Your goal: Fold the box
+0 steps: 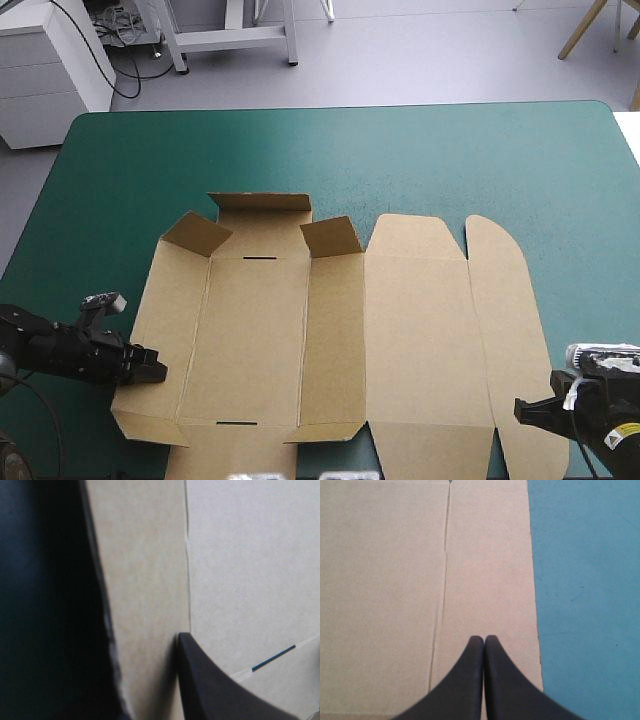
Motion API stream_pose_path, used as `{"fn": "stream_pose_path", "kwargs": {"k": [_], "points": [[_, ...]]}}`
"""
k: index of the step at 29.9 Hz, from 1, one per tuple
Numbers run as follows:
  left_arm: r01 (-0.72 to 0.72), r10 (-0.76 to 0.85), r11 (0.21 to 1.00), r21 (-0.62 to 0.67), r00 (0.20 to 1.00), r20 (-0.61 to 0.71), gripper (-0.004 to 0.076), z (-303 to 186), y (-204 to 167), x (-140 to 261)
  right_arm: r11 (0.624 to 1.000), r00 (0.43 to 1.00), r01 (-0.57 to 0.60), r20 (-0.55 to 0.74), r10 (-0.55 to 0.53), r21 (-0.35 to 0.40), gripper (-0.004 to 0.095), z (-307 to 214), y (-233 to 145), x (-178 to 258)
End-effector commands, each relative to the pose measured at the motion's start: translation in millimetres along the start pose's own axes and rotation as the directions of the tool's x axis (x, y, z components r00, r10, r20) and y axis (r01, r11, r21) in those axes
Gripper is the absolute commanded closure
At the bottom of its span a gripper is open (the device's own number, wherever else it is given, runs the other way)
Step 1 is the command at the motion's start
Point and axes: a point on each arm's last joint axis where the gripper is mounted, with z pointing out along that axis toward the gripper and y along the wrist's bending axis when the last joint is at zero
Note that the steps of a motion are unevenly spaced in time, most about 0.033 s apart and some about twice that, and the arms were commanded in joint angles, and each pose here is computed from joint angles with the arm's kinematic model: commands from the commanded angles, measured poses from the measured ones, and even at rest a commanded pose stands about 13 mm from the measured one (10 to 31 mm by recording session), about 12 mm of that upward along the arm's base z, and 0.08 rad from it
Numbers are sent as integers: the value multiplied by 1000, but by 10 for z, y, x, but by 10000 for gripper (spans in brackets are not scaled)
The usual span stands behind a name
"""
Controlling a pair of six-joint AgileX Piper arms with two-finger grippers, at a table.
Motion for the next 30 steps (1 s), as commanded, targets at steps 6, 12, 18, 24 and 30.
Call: {"fn": "stream_pose_path", "kwargs": {"k": [6, 12, 18, 24, 30], "points": [[-56, 59, 995, 86, 998, -32, 733, -56, -199, -39, 1000, 997, 3, 72, -4, 8, 927, -38, -2, -109], [-187, 182, 982, -32, 977, -107, 734, -161, -373, -232, 1000, 997, 3, 72, -4, 8, 927, -38, -2, -109], [-420, 425, 886, -195, 905, -19, 734, -474, -828, -684, 1000, 997, 3, 72, -4, 8, 928, -38, -2, -109], [-654, 715, 594, -468, 696, -65, 734, -743, -1428, -1083, 1000, 997, 3, 72, -4, 8, 927, -38, -2, -109], [-748, 913, 208, -631, 379, -149, 734, -697, -2080, -1357, 1000, 997, 3, 72, -4, 8, 928, -38, -2, -109]]}}
